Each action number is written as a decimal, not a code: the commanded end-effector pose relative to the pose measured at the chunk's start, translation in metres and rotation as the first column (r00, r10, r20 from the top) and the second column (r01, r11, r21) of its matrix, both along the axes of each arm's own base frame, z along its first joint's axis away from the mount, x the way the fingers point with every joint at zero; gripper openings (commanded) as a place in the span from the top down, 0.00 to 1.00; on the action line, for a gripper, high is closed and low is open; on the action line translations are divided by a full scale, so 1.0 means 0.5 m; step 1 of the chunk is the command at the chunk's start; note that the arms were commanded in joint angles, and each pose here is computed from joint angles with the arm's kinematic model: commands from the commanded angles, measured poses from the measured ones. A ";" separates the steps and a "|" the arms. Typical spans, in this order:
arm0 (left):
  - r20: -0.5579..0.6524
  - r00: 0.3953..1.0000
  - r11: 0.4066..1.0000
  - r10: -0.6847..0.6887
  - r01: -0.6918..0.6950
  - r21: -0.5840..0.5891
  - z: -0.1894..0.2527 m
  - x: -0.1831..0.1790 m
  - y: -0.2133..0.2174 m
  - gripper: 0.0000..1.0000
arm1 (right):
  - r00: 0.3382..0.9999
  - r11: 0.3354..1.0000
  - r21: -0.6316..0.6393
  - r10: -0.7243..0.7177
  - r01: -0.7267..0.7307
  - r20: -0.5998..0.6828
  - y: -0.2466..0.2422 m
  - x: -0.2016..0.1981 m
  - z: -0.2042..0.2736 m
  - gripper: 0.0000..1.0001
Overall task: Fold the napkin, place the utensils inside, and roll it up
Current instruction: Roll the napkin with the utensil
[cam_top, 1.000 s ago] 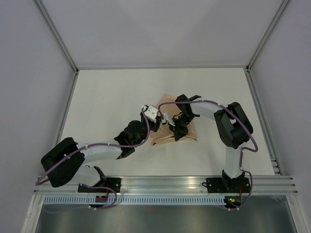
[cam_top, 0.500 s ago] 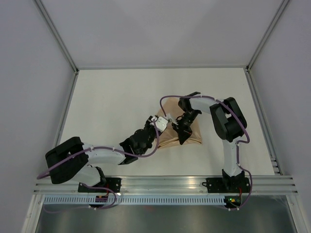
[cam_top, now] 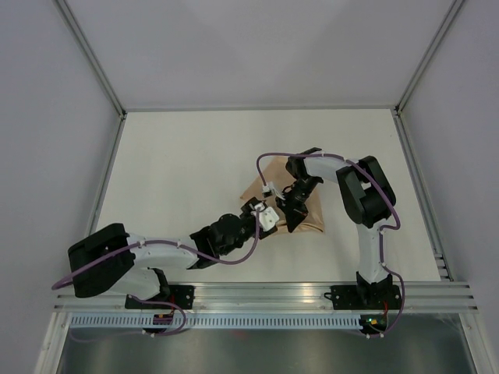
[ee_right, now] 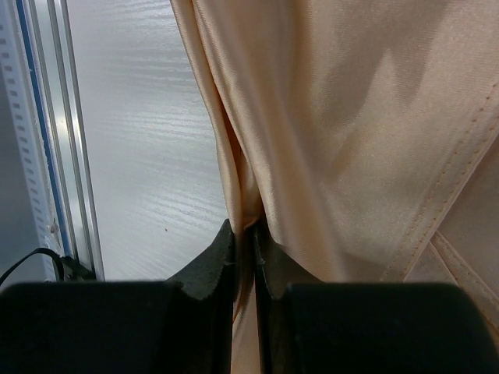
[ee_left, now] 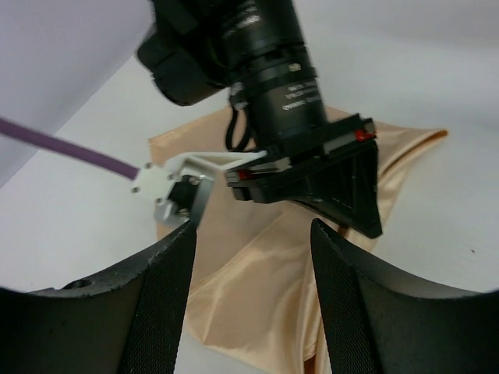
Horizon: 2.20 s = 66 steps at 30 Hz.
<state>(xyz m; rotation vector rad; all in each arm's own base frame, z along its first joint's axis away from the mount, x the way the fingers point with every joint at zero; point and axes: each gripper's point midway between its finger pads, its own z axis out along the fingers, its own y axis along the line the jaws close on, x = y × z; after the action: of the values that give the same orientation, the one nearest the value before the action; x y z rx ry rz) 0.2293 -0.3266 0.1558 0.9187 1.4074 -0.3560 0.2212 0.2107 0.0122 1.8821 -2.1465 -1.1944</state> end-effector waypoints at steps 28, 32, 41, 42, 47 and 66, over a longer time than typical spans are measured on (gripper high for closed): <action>-0.066 0.956 0.886 -0.287 0.292 0.360 -0.221 -0.018 -0.138 0.29 | 0.999 0.999 -0.042 0.025 -0.023 0.036 -0.011 0.028 -0.074 0.99; -0.122 0.948 0.876 -0.294 0.318 0.362 -0.244 -0.024 -0.138 0.33 | 0.999 0.999 -0.046 0.021 -0.020 0.030 -0.012 0.029 -0.075 1.00; -0.220 0.930 0.873 -0.293 0.354 0.335 -0.267 -0.030 -0.134 0.58 | 0.999 0.999 -0.043 0.016 -0.015 0.028 -0.009 0.032 -0.073 0.99; -0.234 0.928 0.874 -0.290 0.356 0.329 -0.269 -0.032 -0.134 0.60 | 1.000 0.999 -0.045 0.013 -0.012 0.023 -0.011 0.031 -0.074 0.99; -0.298 0.913 0.884 -0.278 0.364 0.292 -0.278 -0.037 -0.128 0.73 | 1.000 0.999 -0.043 0.012 -0.011 0.023 -0.009 0.030 -0.072 1.00; -0.531 0.791 0.894 -0.304 0.429 0.128 -0.298 -0.058 -0.117 0.98 | 0.983 0.982 0.097 -0.167 0.160 0.070 0.014 0.083 0.054 0.48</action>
<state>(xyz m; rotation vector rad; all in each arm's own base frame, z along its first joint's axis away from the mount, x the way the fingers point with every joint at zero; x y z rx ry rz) 0.2128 -0.3870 0.0197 1.3910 1.6748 -0.6722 0.2274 0.2108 0.0241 1.7040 -2.2517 -1.2644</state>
